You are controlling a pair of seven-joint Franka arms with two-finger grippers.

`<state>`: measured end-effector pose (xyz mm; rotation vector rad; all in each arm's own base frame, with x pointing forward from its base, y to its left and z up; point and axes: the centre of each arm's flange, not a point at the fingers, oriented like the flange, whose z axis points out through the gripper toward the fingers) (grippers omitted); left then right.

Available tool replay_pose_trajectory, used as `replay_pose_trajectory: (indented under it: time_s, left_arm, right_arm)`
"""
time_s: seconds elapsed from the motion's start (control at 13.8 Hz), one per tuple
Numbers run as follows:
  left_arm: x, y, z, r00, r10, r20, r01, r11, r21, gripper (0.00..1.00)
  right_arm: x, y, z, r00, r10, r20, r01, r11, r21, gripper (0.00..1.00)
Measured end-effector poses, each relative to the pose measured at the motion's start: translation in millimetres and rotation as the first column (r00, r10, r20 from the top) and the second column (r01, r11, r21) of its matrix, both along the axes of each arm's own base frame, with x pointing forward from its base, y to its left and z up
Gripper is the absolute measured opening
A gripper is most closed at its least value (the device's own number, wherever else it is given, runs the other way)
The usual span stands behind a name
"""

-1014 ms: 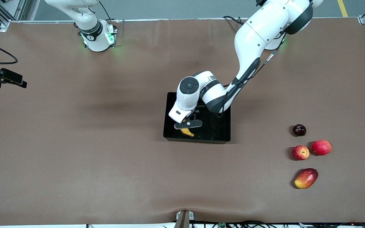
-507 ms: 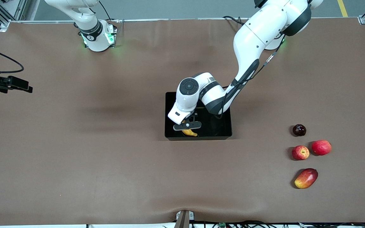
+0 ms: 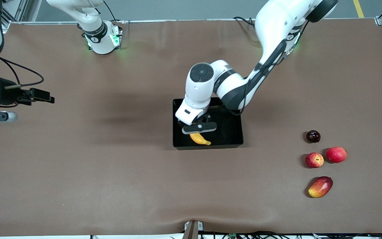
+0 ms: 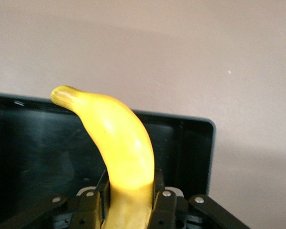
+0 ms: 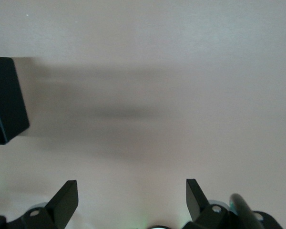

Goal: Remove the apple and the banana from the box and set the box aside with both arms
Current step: 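Carry the banana to the fruits while the right gripper reaches the tray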

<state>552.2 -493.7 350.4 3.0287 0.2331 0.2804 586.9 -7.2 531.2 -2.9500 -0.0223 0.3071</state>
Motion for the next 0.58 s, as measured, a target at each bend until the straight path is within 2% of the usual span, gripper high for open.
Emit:
replay_pose_trajectory:
  time_s: [0.14, 0.29, 0.58]
  left_arm:
    - [18, 37, 33, 0.999, -0.029, -0.023, 0.03, 0.999, 0.043, 0.37]
    - [47, 95, 53, 0.995, -0.068, -0.066, 0.073, 0.995, 0.074, 0.37]
    - [105, 221, 50, 0.98, -0.157, -0.123, 0.17, 0.981, 0.096, 0.37]
  right_arm:
    - [5, 33, -7, 0.999, -0.043, -0.01, 0.043, 0.999, -0.013, 1.0]
    - [7, 87, -15, 0.997, -0.077, -0.012, 0.077, 0.996, -0.036, 1.0]
    - [2, 206, -49, 0.999, -0.048, -0.003, 0.048, 0.997, -0.069, 1.0]
